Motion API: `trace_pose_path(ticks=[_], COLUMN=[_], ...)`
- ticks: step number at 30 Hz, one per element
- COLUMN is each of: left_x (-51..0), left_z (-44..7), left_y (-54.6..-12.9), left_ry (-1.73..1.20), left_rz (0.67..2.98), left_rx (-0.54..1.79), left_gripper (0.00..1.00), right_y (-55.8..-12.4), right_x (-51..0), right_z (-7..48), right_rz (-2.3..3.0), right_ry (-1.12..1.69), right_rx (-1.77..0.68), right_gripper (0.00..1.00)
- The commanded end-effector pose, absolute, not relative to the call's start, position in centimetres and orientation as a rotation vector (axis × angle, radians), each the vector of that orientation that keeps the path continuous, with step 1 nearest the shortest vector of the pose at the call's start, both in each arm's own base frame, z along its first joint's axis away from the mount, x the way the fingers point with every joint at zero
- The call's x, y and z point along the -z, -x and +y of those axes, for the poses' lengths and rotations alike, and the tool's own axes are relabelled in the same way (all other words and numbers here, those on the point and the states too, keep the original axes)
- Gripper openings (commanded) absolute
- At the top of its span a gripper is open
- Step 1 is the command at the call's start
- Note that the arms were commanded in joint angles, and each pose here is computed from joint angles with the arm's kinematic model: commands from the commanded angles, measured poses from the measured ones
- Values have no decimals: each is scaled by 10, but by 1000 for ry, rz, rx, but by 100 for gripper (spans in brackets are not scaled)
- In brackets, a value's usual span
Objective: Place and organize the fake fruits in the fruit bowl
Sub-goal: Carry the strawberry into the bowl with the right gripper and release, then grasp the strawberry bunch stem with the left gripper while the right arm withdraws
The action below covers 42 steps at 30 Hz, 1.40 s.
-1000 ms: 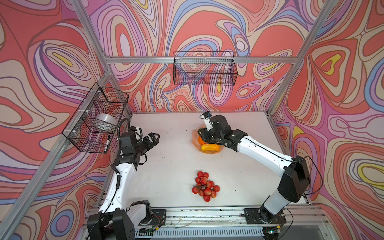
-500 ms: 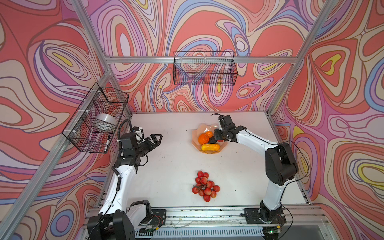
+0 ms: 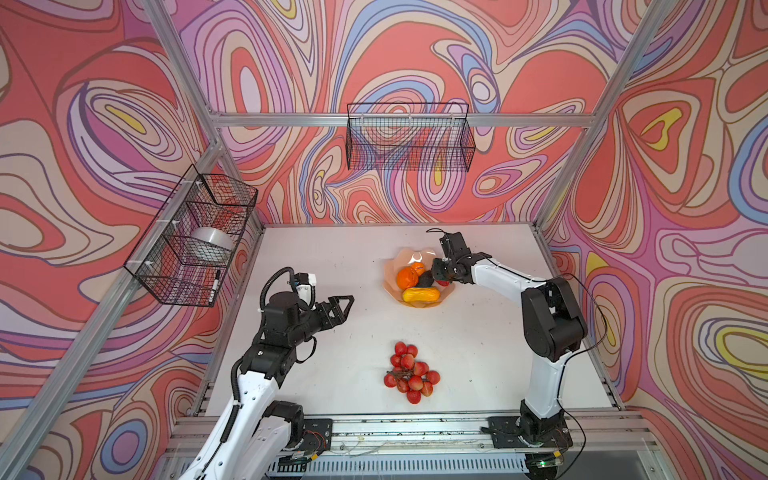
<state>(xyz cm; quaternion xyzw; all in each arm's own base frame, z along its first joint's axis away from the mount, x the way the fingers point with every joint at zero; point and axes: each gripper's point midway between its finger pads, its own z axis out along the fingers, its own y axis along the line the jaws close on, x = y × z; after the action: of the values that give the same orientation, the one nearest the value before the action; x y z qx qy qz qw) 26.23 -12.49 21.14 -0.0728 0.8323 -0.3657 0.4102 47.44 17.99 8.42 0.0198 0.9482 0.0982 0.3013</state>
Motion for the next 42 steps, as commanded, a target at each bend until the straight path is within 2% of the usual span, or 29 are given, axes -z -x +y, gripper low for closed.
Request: trace_pose_path(ticks=[1, 9, 17, 26, 33, 42], left_x=[-195, -169, -136, -126, -121, -115], left_z=[-129, -160, -193, -226, -243, -260], left_y=[-250, -212, -183, -148, -149, -154], left_ry=[192, 65, -33, -179, -194, -197], left_rz=[2148, 2223, 2308, 2359, 2366, 2381], left_rx=[891, 911, 857, 803, 821, 823], left_gripper=[88, 83, 82, 82, 82, 72], right_y=[-481, -475, -431, -381, -361, -342], right_x=[-92, -165, -228, -236, -236, -233], right_z=[182, 167, 142, 116, 103, 86], right_rz=[2492, 2325, 2090, 2035, 2012, 1997], right_ry=[-85, -138, -209, -287, -320, -330], right_rx=[-290, -294, -370, -387, -377, -312], right_gripper=[63, 74, 83, 88, 90, 94])
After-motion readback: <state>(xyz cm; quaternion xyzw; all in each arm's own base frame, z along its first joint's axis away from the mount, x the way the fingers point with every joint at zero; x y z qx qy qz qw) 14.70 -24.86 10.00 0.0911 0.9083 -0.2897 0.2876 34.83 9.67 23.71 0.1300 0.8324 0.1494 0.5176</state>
